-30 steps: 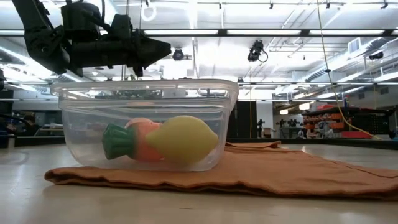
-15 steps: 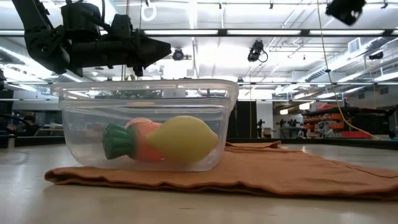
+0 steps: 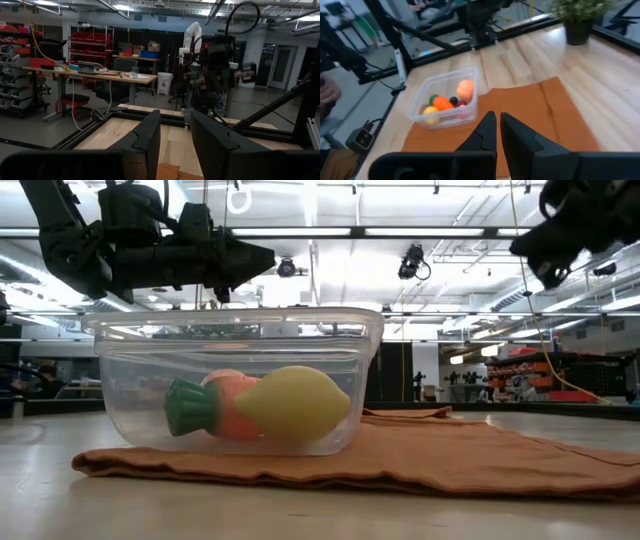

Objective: Pick and placing Produce into tupperware
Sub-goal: Return to Home Position

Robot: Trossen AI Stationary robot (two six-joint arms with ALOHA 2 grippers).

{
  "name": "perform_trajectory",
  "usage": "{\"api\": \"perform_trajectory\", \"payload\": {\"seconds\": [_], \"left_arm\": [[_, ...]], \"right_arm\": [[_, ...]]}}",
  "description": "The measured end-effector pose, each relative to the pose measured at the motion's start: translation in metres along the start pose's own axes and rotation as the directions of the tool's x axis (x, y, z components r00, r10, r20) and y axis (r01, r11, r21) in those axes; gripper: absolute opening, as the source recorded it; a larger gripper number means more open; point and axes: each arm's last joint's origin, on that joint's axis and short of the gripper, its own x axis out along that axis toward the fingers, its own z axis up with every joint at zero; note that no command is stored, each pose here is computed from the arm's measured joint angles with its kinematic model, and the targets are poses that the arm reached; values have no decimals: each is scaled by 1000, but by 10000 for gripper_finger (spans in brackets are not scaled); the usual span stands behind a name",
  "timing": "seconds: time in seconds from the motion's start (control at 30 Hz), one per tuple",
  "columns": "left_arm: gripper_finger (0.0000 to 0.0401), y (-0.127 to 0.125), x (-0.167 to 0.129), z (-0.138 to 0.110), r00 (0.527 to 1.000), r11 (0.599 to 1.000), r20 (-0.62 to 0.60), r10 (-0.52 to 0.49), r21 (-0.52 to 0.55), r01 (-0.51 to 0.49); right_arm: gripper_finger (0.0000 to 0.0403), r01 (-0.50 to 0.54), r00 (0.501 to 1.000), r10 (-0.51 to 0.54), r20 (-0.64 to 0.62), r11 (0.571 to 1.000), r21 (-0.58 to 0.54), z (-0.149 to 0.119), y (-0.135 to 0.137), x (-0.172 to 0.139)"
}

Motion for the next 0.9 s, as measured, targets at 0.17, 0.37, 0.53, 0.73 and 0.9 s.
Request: {"api": "perform_trajectory", "payload": {"seconds": [0.17, 0.37, 0.53, 0.73, 0.9], "left_arm": [[113, 0, 0, 0, 1000, 1000, 0, 0, 0, 0], [118, 0, 0, 0, 1000, 1000, 0, 0, 0, 0], [117, 0, 0, 0, 1000, 1000, 0, 0, 0, 0], [118, 0, 0, -1, 1000, 1000, -7, 1, -1, -1], [118, 0, 0, -1, 1000, 1000, -6, 1, 1, -1]], "right_arm": [[0, -25, 999, 24, 34, 999, 26, -28, -7, 12], [0, -56, 989, 57, 139, 998, -11, -49, -13, 22], [0, -42, 971, 50, 232, 998, -39, -59, -19, 24], [0, -19, 957, 51, 284, 993, -116, -41, -18, 12], [0, 4, 954, 33, 296, 993, -122, -30, -18, 1]]}}
